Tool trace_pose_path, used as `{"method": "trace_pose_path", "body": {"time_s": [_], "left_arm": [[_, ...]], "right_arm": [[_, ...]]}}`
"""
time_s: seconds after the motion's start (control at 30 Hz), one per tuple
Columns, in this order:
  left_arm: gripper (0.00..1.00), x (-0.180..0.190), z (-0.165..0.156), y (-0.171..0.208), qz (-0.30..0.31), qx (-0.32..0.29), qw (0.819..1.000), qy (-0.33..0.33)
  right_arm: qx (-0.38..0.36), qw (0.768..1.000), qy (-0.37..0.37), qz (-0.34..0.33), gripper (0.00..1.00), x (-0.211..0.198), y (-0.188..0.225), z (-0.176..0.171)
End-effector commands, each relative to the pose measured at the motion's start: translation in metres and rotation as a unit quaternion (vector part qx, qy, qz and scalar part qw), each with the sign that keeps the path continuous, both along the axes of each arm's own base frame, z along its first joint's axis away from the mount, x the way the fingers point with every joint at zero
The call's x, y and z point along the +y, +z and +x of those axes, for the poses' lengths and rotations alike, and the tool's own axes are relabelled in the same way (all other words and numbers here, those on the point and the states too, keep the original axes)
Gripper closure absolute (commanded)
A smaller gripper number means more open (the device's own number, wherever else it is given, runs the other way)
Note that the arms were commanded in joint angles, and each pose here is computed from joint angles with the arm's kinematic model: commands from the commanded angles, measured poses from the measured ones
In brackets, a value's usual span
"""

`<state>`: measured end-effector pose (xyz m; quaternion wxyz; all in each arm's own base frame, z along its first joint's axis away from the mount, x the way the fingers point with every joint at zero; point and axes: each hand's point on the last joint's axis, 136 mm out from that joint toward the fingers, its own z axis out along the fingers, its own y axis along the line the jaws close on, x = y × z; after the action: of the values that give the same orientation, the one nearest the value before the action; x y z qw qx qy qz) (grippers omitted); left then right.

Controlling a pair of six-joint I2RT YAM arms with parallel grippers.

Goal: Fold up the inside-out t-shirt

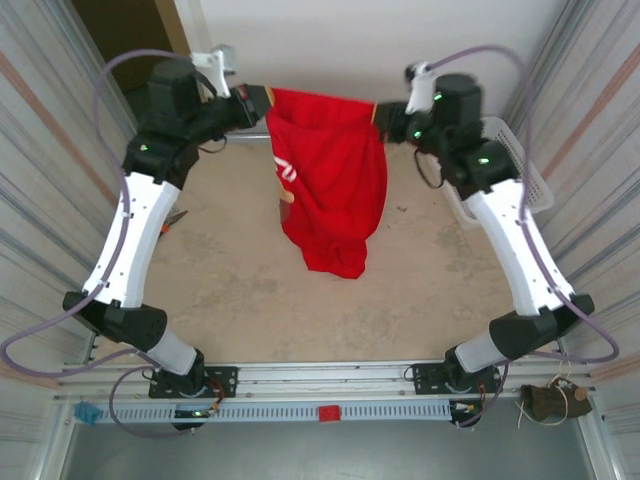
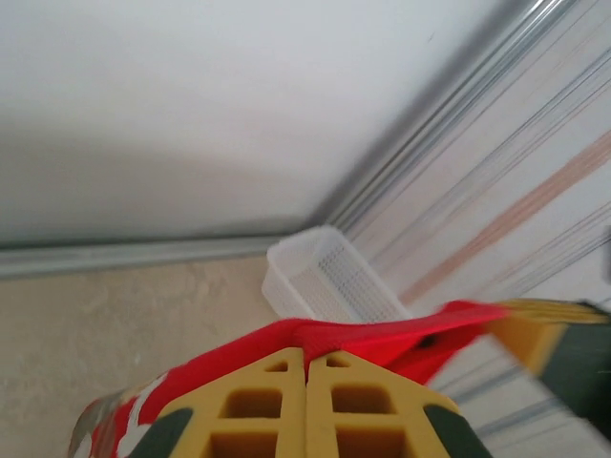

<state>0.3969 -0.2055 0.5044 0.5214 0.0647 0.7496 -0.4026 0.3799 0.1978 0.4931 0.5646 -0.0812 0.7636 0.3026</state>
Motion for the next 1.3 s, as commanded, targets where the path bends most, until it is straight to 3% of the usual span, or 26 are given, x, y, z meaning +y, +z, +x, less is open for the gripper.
{"method": "trace_pose_path", "body": {"time_s": [0.0,0.1,0.2,0.43,0.57,0.7,0.8,0.97,1.07,1.1,1.2,1.23,1.27], "left_arm": [[1.0,0.012,-0.039,0.078,-0.032,-0.092,0.995,0.003],[1.0,0.012,-0.058,0.096,-0.05,-0.119,0.992,-0.004],[1.0,0.004,-0.061,0.076,-0.041,-0.105,0.994,-0.007],[1.0,-0.036,-0.045,-0.052,0.032,0.015,0.999,-0.027],[1.0,-0.059,-0.044,-0.091,0.069,0.054,0.995,-0.049],[1.0,-0.077,-0.048,-0.093,0.09,0.054,0.992,-0.072],[1.0,-0.086,-0.05,-0.086,0.089,0.048,0.991,-0.082],[1.0,-0.101,-0.047,-0.078,0.065,0.049,0.992,-0.097],[1.0,-0.118,-0.038,-0.085,0.056,0.064,0.99,-0.111],[1.0,-0.125,-0.034,-0.089,0.055,0.069,0.989,-0.115],[1.0,-0.151,-0.017,-0.113,0.059,0.094,0.985,-0.134],[0.95,-0.158,-0.009,-0.123,0.06,0.105,0.983,-0.14],[0.84,-0.164,-0.003,-0.132,0.065,0.112,0.981,-0.142]], "right_arm": [[-0.092,0.995,0.012,0.026,1.0,-0.026,0.085,-0.068],[-0.102,0.994,0.018,0.042,1.0,-0.03,0.096,-0.083],[-0.063,0.997,0.011,0.038,1.0,-0.027,0.06,-0.07],[0.114,0.993,-0.031,0.012,1.0,-0.03,-0.122,-0.026],[0.137,0.99,0.042,0.019,0.8,0.011,-0.152,-0.057],[0.098,0.989,0.109,-0.01,0.55,0.056,-0.141,-0.098],[0.089,0.99,0.11,-0.029,0.35,0.07,-0.141,-0.102],[0.123,0.989,0.075,-0.041,0.3,0.085,-0.173,-0.072],[0.149,0.986,0.045,-0.05,0.32,0.085,-0.201,-0.059],[0.157,0.985,0.037,-0.055,0.38,0.083,-0.211,-0.057],[0.185,0.981,-0.005,-0.066,0.82,0.061,-0.241,-0.05],[0.198,0.977,-0.03,-0.069,0.96,0.046,-0.253,-0.047],[0.213,0.973,-0.058,-0.07,1.0,0.029,-0.266,-0.044]]}}
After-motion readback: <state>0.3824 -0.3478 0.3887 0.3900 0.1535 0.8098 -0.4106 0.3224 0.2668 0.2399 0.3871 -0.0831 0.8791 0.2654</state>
